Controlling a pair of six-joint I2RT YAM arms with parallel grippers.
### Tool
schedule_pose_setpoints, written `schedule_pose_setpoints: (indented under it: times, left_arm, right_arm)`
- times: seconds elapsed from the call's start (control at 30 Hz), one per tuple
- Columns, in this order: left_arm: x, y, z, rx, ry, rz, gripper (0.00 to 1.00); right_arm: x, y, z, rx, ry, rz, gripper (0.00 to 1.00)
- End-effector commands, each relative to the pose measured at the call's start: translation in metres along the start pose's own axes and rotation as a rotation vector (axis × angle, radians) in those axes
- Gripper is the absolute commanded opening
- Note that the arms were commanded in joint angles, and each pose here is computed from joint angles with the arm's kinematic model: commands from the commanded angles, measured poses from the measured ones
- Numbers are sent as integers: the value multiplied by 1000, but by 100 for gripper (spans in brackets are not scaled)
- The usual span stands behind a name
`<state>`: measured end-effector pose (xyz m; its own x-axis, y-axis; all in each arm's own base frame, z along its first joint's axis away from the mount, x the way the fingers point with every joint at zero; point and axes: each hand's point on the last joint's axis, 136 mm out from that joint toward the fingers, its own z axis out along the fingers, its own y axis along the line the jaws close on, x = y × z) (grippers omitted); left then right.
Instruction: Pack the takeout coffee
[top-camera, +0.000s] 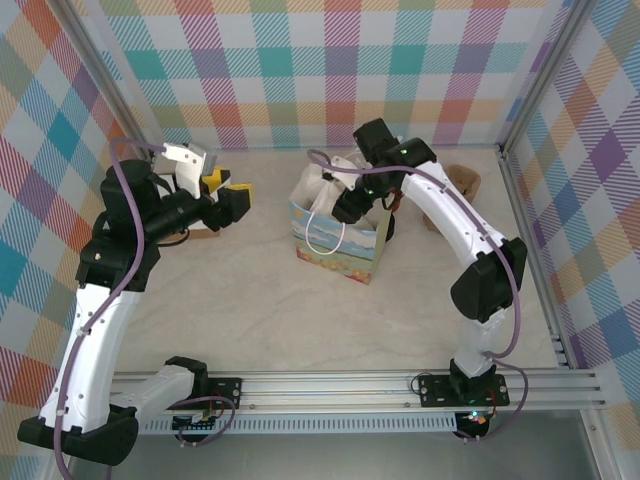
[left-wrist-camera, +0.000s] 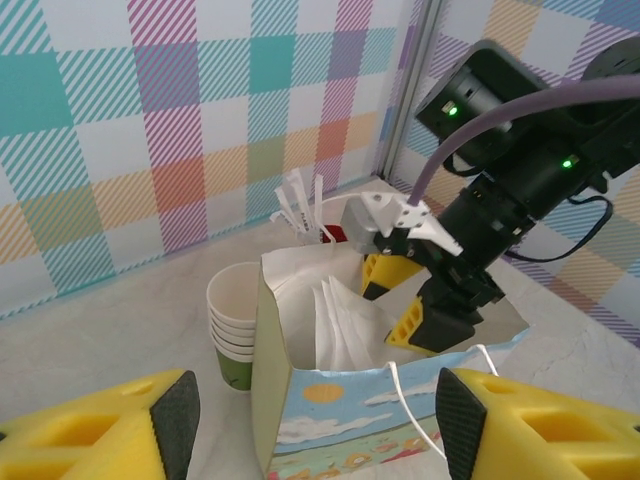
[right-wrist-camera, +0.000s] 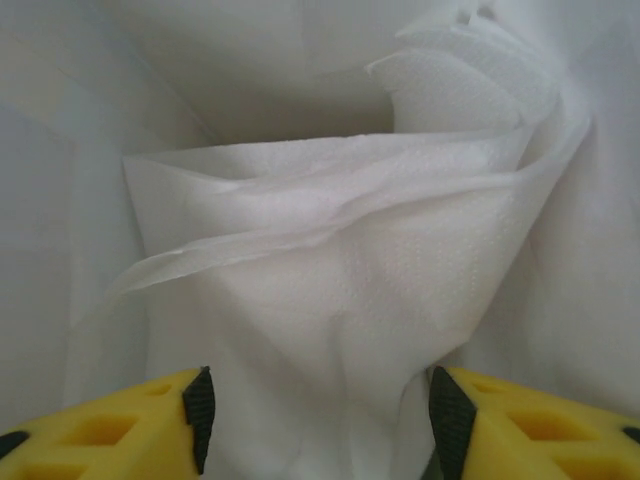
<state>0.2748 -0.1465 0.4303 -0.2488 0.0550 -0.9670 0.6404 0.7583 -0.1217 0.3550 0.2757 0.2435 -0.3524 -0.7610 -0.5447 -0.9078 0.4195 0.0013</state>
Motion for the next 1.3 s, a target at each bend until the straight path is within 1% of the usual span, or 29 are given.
schedule_pose_setpoints:
  times: [0.0, 0.1, 0.2, 0.33, 0.4, 0.5, 0.57, 0.7, 0.77, 0.87, 0.93, 1.03, 1.1, 1.2, 1.27]
  left_arm:
    - [-3, -1, 3, 1, -23, 3, 69]
    - [1, 7, 6, -39, -33, -16, 74]
    - [6, 23, 8, -121, -48, -46, 77]
    - [19, 59, 6, -318, -57, -108, 82]
    - [29, 76, 3, -412, -58, -140, 86]
    - [47, 98, 0, -536, -39, -171, 89]
    - [58, 111, -1, -609, -26, -184, 91]
    - [81, 134, -6, -738, 5, -218, 94]
    - [93, 143, -9, -796, 21, -237, 95]
    - [113, 156, -13, -870, 34, -270, 97]
    - [127, 164, -15, -912, 38, -298, 98]
    - [151, 176, -17, -962, 49, -344, 99]
    - [161, 185, -15, -981, 18, -380, 100]
    - [185, 195, -5, -978, 24, -380, 100]
    - [199, 202, -2, -990, 17, -378, 100]
  right_arm:
    - [-18, 3, -45, 72, -91, 0, 65]
    - [-21, 3, -65, 110, -134, 29, 72]
    - [-21, -1, -84, 162, -184, 83, 78]
    - [-14, -9, -109, 229, -277, 188, 87]
    - [-5, -13, -118, 266, -319, 238, 92]
    - [12, -24, -130, 350, -374, 314, 100]
    - [26, -31, -137, 408, -405, 358, 100]
    - [62, -45, -145, 528, -446, 454, 100]
    - [83, -53, -146, 595, -460, 537, 99]
    - [121, -67, -143, 711, -463, 645, 100]
    - [152, -77, -141, 815, -466, 749, 100]
    - [195, -88, -129, 909, -465, 855, 100]
    - [221, -93, -118, 951, -454, 905, 100]
    - [253, -100, -99, 1001, -440, 937, 100]
    - [267, -105, -85, 1018, -433, 923, 99]
